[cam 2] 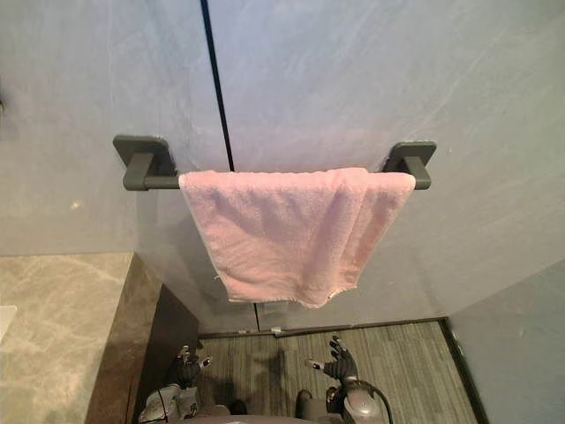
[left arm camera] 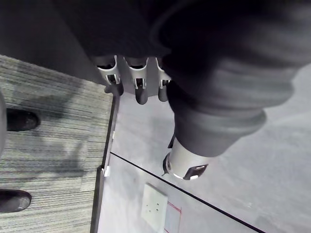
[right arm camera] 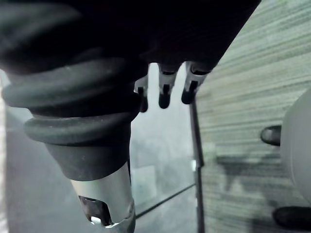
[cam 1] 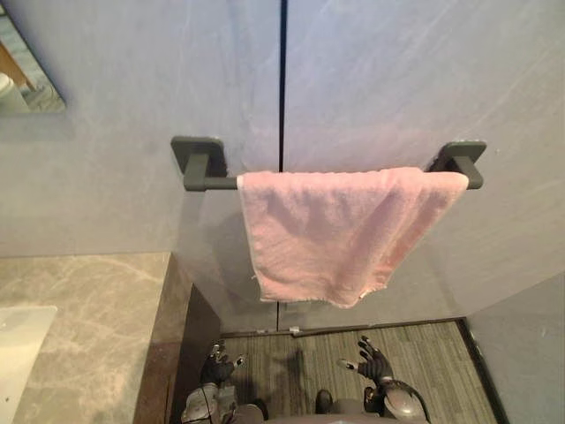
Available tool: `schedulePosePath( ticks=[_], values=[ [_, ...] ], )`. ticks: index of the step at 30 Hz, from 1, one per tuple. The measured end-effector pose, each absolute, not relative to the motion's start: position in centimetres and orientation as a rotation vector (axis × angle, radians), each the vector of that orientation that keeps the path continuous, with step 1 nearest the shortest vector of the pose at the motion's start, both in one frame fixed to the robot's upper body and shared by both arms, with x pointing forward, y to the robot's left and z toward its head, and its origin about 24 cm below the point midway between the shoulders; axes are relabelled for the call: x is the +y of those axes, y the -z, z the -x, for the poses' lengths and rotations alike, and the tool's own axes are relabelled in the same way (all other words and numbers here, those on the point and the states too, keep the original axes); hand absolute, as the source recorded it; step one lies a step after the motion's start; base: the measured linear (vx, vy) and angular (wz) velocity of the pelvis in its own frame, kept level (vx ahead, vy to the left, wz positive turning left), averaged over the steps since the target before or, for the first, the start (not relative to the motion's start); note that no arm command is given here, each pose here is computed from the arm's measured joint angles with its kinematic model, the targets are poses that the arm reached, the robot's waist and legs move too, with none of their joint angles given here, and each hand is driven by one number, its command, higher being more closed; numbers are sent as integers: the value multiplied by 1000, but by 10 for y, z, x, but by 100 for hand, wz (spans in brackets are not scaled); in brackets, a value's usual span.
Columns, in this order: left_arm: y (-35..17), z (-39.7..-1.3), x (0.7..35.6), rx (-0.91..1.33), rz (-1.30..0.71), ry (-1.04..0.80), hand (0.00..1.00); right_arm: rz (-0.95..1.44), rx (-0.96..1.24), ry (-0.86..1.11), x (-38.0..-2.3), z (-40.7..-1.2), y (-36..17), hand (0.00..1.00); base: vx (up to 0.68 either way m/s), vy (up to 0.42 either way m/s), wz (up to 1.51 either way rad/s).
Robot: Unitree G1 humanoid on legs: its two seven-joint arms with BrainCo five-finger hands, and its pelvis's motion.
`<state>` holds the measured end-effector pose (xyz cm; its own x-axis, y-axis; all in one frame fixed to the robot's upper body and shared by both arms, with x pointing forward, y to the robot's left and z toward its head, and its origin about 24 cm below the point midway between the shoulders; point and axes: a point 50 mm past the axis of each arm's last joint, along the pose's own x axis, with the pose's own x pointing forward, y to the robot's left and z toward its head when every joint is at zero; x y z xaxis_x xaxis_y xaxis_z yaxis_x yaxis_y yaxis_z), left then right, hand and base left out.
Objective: Organize washtable
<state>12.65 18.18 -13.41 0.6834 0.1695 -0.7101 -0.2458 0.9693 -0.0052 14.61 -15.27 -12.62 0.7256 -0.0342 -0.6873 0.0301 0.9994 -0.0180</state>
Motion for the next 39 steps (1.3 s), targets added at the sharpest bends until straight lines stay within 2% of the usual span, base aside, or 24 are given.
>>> schedulePosePath(
  ticks=[6, 12, 17, 21, 29, 36, 39],
  values=[
    [135, -125, 191, 794, 90, -263, 0, 13, 749, 22, -152, -153, 125, 0, -28, -172, 44],
    [140, -125, 189, 826, 81, -272, 0, 53, 692, -19, -151, -178, 116, 0, -238, -323, 47],
    [142, -125, 180, 840, 79, -242, 0, 102, 702, 49, -174, -176, 116, 0, -304, -189, 62],
    [144, -120, 181, 862, 73, -245, 0, 108, 747, 109, -188, -166, 122, 0, -234, 14, 51],
    [150, -109, 172, 913, 43, -194, 0, 56, 829, 161, -189, -146, 134, 0, -154, 143, 66],
    [152, -106, 165, 940, 14, -145, 0, 71, 819, 77, -169, -153, 133, 0, -164, 26, 33],
    [152, -107, 168, 940, -18, -112, 0, 87, 833, 79, -174, -150, 135, 0, -41, -58, 70]
  ],
)
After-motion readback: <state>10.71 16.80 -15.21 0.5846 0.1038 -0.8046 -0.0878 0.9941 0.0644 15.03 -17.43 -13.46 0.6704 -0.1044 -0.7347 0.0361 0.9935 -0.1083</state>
